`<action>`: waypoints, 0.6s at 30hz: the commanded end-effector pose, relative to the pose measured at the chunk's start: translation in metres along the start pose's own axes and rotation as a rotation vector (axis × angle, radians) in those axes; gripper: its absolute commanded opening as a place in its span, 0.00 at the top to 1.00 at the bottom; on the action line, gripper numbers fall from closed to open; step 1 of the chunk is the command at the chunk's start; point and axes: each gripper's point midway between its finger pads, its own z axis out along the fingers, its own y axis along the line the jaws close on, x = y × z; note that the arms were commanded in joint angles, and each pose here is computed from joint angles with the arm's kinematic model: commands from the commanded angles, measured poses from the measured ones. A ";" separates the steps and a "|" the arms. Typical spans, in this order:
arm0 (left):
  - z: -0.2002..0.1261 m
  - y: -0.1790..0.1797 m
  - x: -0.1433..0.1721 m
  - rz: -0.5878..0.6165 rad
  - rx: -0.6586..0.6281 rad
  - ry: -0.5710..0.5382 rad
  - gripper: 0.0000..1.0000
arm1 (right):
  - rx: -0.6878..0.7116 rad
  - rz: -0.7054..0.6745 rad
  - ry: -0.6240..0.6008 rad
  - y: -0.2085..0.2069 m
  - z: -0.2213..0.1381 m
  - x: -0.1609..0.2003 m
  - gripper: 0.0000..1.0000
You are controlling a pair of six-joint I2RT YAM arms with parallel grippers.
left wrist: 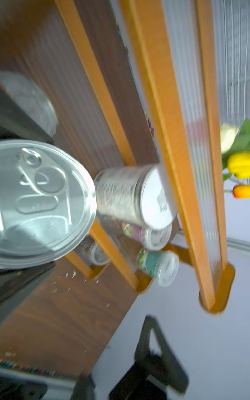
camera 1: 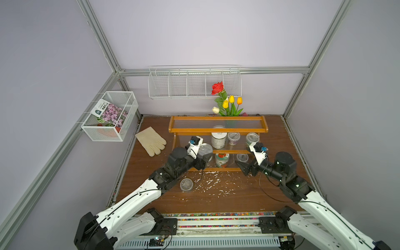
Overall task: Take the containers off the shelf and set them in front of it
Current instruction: 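Pick up a container from the shelf, then place the container at the center of the board.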
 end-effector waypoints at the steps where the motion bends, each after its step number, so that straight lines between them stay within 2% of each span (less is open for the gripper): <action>1: -0.003 -0.015 0.038 -0.045 -0.013 0.087 0.31 | -0.015 -0.012 -0.002 0.002 -0.002 -0.006 0.02; 5: 0.001 -0.035 0.083 -0.049 -0.021 0.175 0.32 | -0.007 -0.023 0.015 0.000 -0.005 -0.003 0.02; 10: 0.002 -0.028 0.138 -0.087 -0.055 0.240 0.32 | 0.002 -0.035 0.022 -0.001 -0.007 -0.001 0.02; 18: 0.018 -0.023 0.170 -0.062 -0.087 0.322 0.31 | -0.002 -0.036 0.012 -0.001 -0.005 0.000 0.02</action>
